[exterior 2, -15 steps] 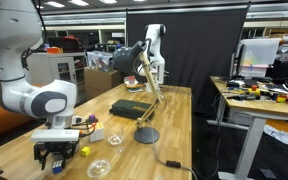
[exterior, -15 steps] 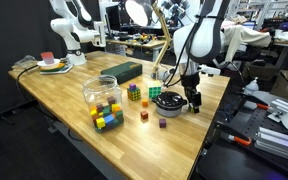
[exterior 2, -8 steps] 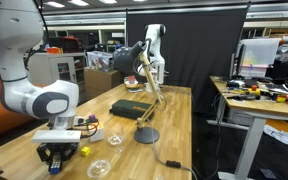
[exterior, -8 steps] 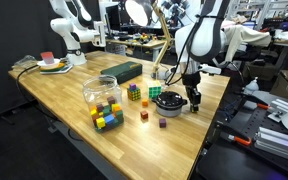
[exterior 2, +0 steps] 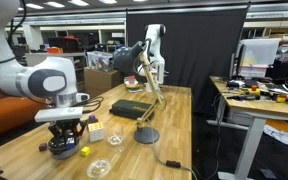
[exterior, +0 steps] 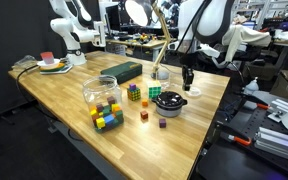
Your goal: Pick up the small square box and put them on top of the big square box
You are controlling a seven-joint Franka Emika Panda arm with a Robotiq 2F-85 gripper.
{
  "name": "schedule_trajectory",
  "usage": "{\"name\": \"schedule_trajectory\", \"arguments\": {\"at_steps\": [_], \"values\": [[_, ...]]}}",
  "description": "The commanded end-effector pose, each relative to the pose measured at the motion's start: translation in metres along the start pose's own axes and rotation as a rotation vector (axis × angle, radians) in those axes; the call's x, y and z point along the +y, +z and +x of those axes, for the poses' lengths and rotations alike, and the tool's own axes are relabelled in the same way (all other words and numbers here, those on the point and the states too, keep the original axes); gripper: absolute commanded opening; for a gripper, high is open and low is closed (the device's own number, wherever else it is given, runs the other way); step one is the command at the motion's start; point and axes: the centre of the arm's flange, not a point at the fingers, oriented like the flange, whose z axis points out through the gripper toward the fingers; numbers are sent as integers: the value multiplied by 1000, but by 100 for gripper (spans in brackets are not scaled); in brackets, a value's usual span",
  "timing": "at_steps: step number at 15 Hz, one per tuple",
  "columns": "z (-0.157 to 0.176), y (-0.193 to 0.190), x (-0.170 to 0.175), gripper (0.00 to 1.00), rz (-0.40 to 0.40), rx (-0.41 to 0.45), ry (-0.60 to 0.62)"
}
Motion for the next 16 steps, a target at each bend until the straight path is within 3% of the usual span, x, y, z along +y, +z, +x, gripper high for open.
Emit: {"name": "schedule_trajectory", "arguments": {"at_steps": [1, 3, 7, 8, 14, 15, 16], "values": [[14, -43, -23, 8, -119, 41, -1], [36, -59, -37, 8, -146, 58, -44], [60, -60, -71, 8, -80, 42, -116], [58, -59, -73, 33, -104, 65, -96], [60, -54, -76, 33, -89, 55, -106], [60, -54, -76, 8, -89, 55, -106], [66, -53, -75, 8, -97, 64, -99]]}}
